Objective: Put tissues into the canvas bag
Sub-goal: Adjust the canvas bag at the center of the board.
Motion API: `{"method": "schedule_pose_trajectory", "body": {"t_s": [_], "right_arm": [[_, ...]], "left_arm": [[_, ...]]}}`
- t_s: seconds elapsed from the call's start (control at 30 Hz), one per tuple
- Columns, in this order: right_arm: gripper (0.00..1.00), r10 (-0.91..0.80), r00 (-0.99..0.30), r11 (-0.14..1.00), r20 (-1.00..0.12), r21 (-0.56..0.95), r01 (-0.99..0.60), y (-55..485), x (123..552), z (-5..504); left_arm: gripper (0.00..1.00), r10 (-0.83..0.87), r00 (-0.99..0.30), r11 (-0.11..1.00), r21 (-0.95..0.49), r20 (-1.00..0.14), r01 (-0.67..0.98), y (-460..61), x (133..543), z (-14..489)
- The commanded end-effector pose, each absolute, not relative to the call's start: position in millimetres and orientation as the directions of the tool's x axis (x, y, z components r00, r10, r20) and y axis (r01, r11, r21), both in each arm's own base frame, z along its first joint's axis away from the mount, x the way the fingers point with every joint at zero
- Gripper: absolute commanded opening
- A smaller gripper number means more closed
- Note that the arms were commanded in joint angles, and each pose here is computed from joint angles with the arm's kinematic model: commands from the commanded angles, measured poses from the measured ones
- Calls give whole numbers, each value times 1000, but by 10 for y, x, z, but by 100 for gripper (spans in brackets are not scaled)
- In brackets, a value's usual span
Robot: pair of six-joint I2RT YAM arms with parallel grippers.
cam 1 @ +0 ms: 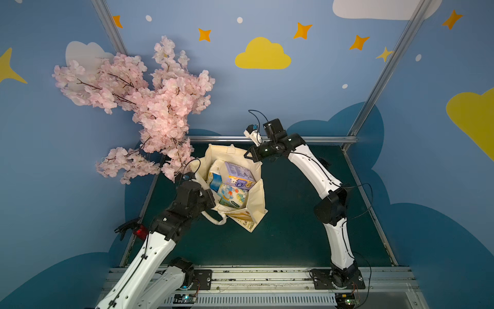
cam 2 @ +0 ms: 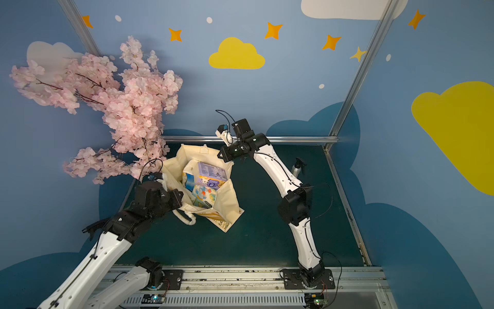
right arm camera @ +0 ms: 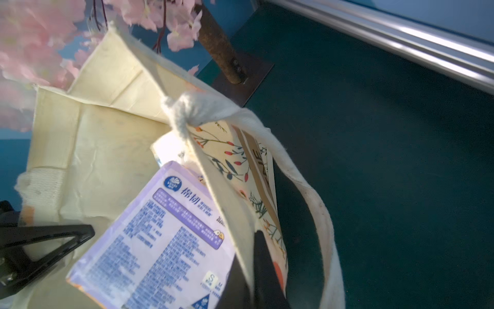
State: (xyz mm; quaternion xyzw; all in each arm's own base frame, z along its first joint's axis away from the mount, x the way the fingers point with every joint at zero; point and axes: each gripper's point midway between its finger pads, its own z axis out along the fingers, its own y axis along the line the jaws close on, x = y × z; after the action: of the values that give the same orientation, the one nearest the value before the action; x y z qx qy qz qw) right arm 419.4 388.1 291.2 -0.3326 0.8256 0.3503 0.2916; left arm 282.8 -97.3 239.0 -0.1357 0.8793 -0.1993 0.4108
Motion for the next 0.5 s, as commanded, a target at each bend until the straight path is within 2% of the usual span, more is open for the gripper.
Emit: {"method": "schedule_pose_trajectory", "body": {"t_s": [0.0,0.2,0.33,0.47], "right_arm": [[0,-183,-503,535,-845,344,-772,3457,4286,3975],[0,-155,-504,574,-850,338,-746,3253,4348,4073],[0,-181,-618,643,-765,384,-663,3118,4509,3526],[0,-196,-706,683,-680,423,-596,3019,4543,3076]], "left_arm": [[4,-375,-530,888,-458,-761,30,-1102,3223,2971],[4,-326,-555,887,-450,-765,100,-1383,3772,3283],[4,-321,-623,877,-473,-713,89,-1503,4082,3139],[6,-306,-709,875,-482,-635,54,-1568,4293,2789]]}}
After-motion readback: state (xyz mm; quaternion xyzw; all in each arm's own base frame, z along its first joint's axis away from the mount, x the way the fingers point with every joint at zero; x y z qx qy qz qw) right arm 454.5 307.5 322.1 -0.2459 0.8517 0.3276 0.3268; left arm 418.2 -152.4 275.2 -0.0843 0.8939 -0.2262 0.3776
